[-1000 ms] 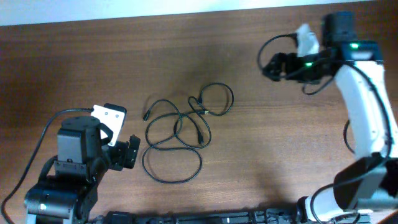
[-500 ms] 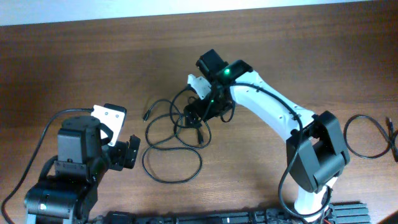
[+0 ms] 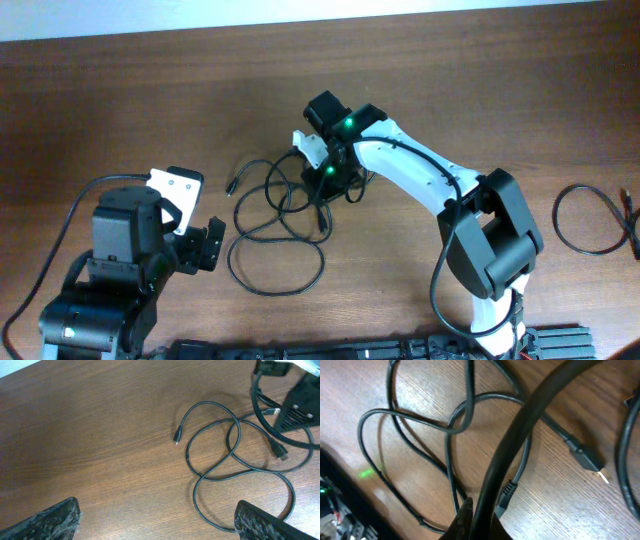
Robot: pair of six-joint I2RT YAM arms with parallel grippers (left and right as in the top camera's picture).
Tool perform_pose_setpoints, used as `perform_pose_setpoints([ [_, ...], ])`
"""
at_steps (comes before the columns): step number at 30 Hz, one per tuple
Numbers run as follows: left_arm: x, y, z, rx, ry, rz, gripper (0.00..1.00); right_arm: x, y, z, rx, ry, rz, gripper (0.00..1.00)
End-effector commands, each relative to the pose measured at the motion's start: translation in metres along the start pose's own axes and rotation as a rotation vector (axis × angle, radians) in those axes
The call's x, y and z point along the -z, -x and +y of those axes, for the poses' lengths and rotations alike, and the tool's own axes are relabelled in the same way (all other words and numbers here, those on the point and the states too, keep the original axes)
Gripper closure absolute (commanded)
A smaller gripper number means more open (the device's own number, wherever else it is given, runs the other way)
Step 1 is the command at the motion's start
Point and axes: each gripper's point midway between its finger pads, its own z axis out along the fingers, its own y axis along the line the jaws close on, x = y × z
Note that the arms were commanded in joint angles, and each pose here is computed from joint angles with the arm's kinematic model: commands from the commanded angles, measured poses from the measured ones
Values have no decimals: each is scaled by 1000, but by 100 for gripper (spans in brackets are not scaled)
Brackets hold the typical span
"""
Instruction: Untangle cables
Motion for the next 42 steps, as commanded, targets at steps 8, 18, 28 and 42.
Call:
perform_pose_setpoints([
  [8, 4, 4, 3, -8, 10, -17, 1, 257, 11, -121, -303, -517, -273, 96],
  [18, 4, 4, 3, -8, 10, -17, 1, 384, -107, -293, -918, -717, -520, 96],
  [28, 4, 4, 3, -8, 10, -17, 1, 447, -231, -372, -1232, -824, -678, 96],
  [42, 4, 4, 3, -8, 10, -17, 1, 365, -249, -427, -1317, -744, -455, 40],
])
